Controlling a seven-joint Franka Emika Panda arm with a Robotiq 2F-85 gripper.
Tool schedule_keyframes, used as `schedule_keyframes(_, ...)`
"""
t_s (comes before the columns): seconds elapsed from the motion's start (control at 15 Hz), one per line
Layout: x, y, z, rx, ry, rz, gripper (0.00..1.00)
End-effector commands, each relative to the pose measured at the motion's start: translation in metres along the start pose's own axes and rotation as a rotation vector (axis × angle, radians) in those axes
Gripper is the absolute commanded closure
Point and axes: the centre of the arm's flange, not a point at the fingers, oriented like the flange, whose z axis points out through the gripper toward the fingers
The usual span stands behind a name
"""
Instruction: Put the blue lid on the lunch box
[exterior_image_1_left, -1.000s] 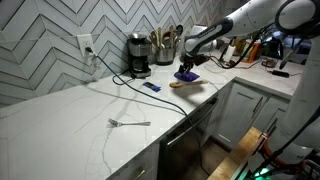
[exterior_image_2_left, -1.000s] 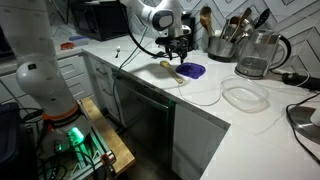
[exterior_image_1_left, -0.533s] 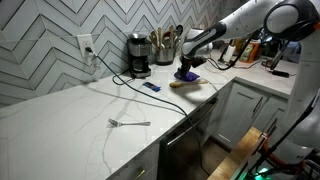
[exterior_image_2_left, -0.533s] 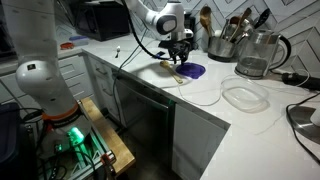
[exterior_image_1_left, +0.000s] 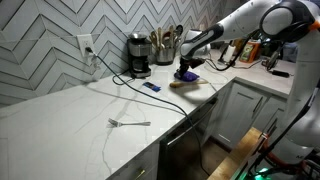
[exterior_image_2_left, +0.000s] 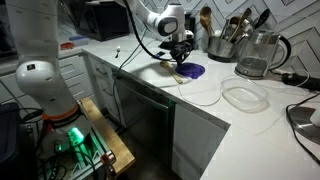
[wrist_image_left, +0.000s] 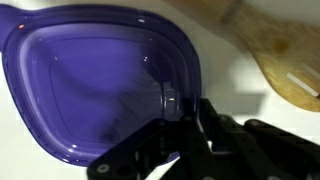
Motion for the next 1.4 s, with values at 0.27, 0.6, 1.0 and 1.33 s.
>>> schedule_keyframes(0.27,0.004,0.01,-0.013,0.002,0.017,0.007,0.98)
schedule_keyframes(0.6,0.008,0.03,-0.072,-0.059,0.041,0.058,0.98)
schedule_keyframes(1.0,-0.003,0.082,-0.132,-0.15,0.059,0.161,0.98)
schedule_keyframes(1.33,-0.027,0.15,-0.153,-0.243,0.053,0.229,0.98)
